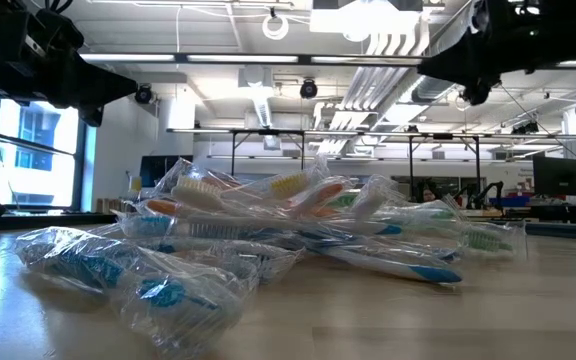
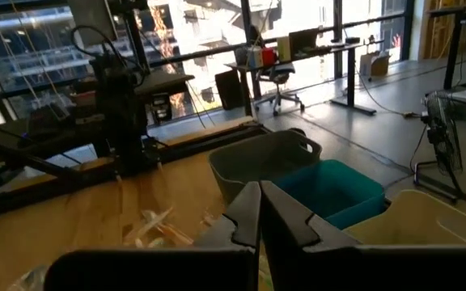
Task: Pick & Place Toothbrushes
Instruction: Put the green toothbrush into the white bin
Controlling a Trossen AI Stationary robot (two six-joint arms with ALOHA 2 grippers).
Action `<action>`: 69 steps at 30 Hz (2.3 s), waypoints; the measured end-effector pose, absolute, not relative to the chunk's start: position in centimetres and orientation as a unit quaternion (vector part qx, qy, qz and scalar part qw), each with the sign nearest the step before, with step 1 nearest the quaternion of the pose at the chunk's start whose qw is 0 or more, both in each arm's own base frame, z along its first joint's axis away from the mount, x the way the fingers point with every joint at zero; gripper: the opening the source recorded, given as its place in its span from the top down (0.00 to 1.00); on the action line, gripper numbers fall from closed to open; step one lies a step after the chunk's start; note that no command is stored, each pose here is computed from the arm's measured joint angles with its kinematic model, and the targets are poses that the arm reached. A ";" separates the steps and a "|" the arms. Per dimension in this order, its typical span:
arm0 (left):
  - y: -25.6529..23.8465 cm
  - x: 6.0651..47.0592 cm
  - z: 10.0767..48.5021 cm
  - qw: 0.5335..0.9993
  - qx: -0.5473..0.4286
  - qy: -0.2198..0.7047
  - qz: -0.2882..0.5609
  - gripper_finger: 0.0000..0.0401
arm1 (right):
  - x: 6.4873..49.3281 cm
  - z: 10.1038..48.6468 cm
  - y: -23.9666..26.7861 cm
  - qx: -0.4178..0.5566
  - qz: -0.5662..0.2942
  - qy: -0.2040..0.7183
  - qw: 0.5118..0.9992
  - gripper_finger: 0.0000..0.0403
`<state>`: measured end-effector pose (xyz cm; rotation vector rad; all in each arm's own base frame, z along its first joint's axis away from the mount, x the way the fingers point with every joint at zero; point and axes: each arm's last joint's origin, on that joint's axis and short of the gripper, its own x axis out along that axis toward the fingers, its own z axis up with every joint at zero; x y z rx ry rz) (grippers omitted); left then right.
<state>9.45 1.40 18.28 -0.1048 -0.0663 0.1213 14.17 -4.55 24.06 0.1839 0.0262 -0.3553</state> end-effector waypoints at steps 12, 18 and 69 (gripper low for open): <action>1.4 9.5 18.3 0.996 -0.054 -0.033 0.059 0.95 | 16.9 25.7 -5.3 0.155 -0.191 0.132 0.960 0.99; 1.4 9.4 18.3 0.996 -0.054 -0.034 0.060 0.95 | 18.0 27.0 -4.2 0.134 -0.178 0.173 0.960 0.99; 1.4 9.5 18.2 0.991 -0.118 -0.032 0.058 0.95 | 21.6 25.0 -0.5 0.119 -0.146 0.228 0.955 0.99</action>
